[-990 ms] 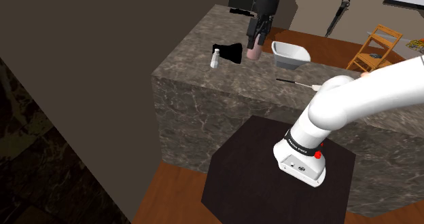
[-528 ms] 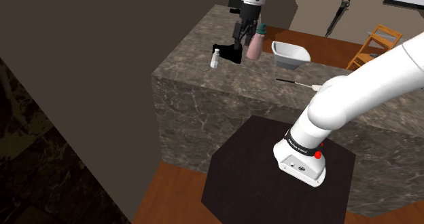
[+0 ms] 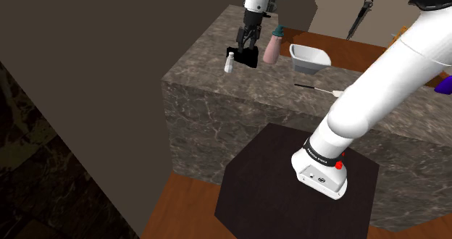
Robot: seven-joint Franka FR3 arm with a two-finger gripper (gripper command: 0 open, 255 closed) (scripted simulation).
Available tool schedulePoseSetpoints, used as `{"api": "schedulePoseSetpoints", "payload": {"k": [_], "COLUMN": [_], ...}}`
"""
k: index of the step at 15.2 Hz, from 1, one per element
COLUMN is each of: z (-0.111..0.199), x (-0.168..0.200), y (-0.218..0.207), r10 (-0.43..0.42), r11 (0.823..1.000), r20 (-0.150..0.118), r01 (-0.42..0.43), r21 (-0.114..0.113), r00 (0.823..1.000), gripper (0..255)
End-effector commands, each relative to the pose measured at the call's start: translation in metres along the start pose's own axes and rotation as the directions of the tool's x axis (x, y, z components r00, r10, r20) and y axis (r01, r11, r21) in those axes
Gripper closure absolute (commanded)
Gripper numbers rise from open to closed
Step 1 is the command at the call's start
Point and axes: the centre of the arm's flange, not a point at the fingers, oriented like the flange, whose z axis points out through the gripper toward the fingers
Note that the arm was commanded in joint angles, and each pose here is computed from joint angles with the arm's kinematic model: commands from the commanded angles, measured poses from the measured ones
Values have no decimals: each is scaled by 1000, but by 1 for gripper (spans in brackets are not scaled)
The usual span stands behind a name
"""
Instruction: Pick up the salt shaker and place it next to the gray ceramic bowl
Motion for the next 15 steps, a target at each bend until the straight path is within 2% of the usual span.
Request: {"api": "schedulePoseSetpoints", "payload": {"k": [1,10,15], "z": [7,44,66], "x": [21,110,115], "y": [14,73,76], "r10": [2,10,11], "r11": [1000,1000,1000], "r20": [-9,-45,-46], "r01": [-2,-11,-11], "r21": [-4,-15,-16], "r00": [1000,999,999], "gripper": [0,0,0]}}
